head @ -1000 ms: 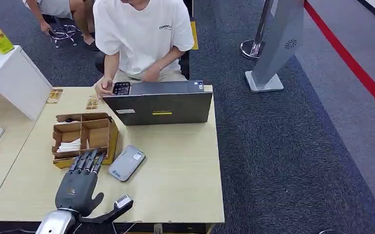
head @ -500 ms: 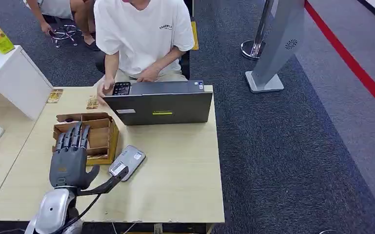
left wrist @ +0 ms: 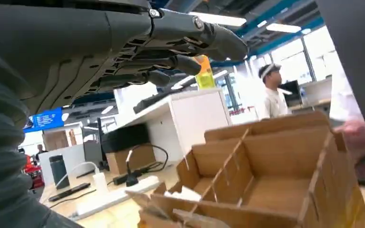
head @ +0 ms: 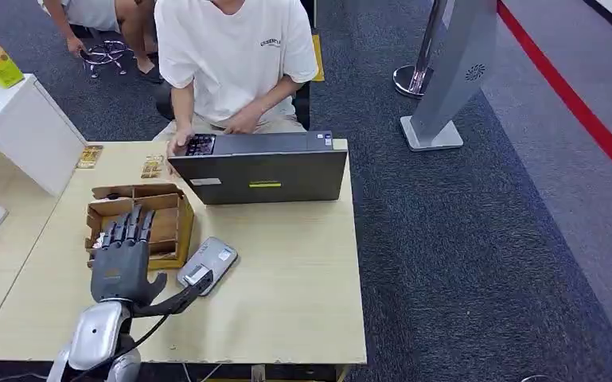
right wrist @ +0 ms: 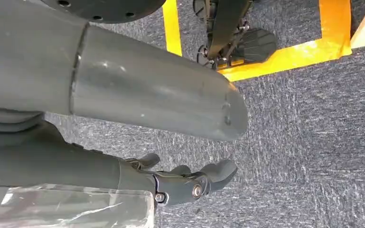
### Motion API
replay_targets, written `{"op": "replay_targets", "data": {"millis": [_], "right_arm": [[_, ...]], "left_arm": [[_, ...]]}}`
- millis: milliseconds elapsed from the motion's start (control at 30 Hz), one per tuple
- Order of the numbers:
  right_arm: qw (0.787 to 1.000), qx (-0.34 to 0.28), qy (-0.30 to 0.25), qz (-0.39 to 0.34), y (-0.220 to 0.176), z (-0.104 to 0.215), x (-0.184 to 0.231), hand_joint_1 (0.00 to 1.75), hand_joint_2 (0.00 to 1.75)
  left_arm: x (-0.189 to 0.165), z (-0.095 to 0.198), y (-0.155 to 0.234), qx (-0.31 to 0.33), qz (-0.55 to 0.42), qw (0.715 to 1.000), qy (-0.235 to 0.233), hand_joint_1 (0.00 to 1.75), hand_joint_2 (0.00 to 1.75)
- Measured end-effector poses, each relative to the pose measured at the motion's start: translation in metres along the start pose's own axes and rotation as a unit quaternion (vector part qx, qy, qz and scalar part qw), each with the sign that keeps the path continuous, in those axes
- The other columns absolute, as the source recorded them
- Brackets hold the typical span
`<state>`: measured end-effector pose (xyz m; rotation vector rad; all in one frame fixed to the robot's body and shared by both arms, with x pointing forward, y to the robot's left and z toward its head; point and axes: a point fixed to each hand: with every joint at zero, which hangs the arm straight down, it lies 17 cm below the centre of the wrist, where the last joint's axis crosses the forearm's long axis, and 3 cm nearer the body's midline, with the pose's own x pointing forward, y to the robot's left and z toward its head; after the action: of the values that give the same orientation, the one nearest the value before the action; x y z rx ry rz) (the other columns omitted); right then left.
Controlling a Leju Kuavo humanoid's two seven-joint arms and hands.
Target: Pass the card to the sensor for recognition and then transmit it.
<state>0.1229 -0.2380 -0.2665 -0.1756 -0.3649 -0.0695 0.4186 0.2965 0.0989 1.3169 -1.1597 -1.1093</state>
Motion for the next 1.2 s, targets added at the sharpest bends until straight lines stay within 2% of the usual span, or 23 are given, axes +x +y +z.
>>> {"op": "replay_targets", "data": {"millis": [233,500,533,1200], "right_arm": [[1.0,0.002,-0.002,0.005,0.001,0.0,0.0,0.0,0.0],[1.0,0.006,-0.003,0.012,0.002,0.0,0.0,0.0,0.0],[1.0,0.007,-0.003,0.013,0.002,0.0,0.0,0.0,1.75],[0.999,0.013,-0.005,0.03,0.005,0.001,0.0,0.0,1.75]], "left_arm": [[-0.01,0.004,-0.015,-0.02,-0.003,1.0,0.016,0.0,1.75],[-0.027,0.001,-0.01,-0.006,-0.002,0.999,0.041,0.0,1.75],[-0.028,0.0,-0.009,-0.004,-0.001,0.999,0.043,0.0,1.75],[-0.045,-0.017,-0.013,-0.002,-0.013,0.998,0.069,0.0,1.75]]}}
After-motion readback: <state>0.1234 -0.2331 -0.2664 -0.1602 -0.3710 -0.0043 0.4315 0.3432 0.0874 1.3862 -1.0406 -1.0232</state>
